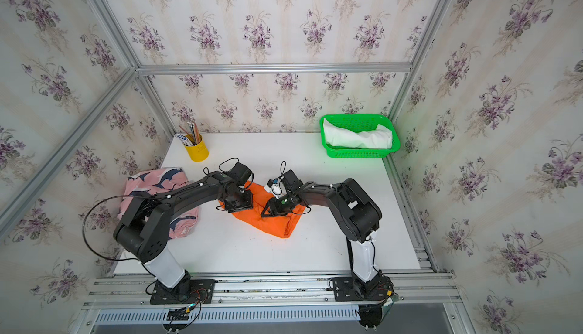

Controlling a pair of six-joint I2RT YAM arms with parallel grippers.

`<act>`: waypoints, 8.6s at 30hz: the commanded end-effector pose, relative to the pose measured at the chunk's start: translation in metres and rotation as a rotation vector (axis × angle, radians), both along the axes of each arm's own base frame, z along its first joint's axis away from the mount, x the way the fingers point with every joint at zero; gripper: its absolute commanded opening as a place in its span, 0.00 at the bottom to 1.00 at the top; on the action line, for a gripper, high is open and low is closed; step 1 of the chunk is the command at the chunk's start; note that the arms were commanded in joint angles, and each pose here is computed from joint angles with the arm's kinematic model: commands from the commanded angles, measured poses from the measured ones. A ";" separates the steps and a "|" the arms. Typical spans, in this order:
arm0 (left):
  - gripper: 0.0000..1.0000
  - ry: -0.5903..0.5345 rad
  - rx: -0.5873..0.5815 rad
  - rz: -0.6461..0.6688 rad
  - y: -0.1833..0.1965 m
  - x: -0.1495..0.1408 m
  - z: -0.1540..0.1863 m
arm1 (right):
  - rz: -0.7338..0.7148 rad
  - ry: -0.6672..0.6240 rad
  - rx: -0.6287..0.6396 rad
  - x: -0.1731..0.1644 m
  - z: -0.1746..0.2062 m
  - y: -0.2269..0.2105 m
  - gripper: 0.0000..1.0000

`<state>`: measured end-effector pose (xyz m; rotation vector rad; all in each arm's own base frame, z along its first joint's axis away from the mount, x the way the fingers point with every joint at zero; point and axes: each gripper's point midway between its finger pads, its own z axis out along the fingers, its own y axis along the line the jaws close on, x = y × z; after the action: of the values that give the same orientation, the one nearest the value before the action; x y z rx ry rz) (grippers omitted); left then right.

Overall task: Roll up the shorts
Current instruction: Roll the shorts at the center of the board.

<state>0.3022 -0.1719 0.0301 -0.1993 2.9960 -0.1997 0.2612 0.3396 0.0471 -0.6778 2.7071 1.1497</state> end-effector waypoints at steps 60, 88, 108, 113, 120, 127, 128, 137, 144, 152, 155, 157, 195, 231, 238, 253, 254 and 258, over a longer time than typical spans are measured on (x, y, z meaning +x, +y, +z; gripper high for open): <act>0.79 -0.109 -0.294 0.220 0.060 -0.053 0.068 | 0.282 -0.664 -0.355 -0.021 0.034 0.062 0.29; 0.71 -0.215 -0.276 0.429 0.055 0.011 -0.012 | 0.319 -0.139 -0.248 -0.063 -0.065 0.001 0.15; 0.39 -0.089 -0.295 0.352 0.048 -0.026 0.000 | 0.301 -0.926 -0.509 -0.056 0.037 0.057 0.77; 0.39 -0.049 -0.329 0.340 0.041 -0.031 0.001 | 0.369 -1.072 -0.558 -0.065 0.012 0.076 0.87; 0.42 0.002 -0.356 0.333 0.037 -0.045 -0.001 | 0.328 -1.196 -0.650 -0.053 -0.005 0.077 0.61; 0.61 -0.024 -0.330 0.316 0.045 -0.057 0.013 | 0.350 -1.005 -0.505 -0.087 -0.006 0.076 0.09; 0.65 -0.049 -0.308 0.320 0.051 -0.057 0.018 | 0.357 -0.963 -0.477 -0.094 -0.007 0.076 0.09; 0.80 -0.199 -0.152 0.300 0.087 -0.061 0.063 | 0.382 -0.656 -0.341 -0.134 -0.014 0.083 0.09; 0.83 -0.287 -0.115 0.305 0.101 -0.065 0.091 | 0.325 -0.492 -0.267 -0.142 -0.018 0.088 0.09; 0.84 -0.370 -0.121 0.318 0.109 -0.071 0.111 | 0.259 -0.363 -0.234 -0.138 -0.020 0.086 0.09; 0.85 -0.388 -0.116 0.323 0.112 -0.074 0.112 | 0.249 -0.326 -0.242 -0.139 -0.027 0.084 0.09; 0.85 -0.394 -0.110 0.327 0.114 -0.075 0.111 | 0.235 -0.304 -0.241 -0.139 -0.029 0.084 0.09; 0.87 -0.341 -0.188 0.280 0.096 -0.076 0.094 | 0.186 -0.099 -0.155 -0.138 -0.041 0.088 0.08; 0.87 -0.228 -0.253 0.223 0.073 -0.076 0.069 | 0.047 0.046 -0.128 -0.113 -0.061 0.066 0.05; 0.87 -0.136 -0.265 0.113 0.043 -0.076 0.062 | -0.034 0.104 -0.065 -0.095 -0.058 0.057 0.05; 0.59 -0.104 -0.099 0.007 0.015 -0.055 0.054 | -0.161 0.269 0.057 -0.086 -0.064 0.033 0.08; 0.56 -0.104 -0.106 -0.004 0.011 -0.048 0.053 | -0.165 0.275 0.067 -0.086 -0.063 0.031 0.09; 0.43 -0.020 -0.098 -0.060 -0.010 -0.025 0.025 | -0.180 0.301 0.104 -0.086 -0.058 0.025 0.17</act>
<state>0.2640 -0.1744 0.0633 -0.1951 2.9707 -0.3611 0.1840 0.3935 0.0270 -0.4479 2.6165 1.6014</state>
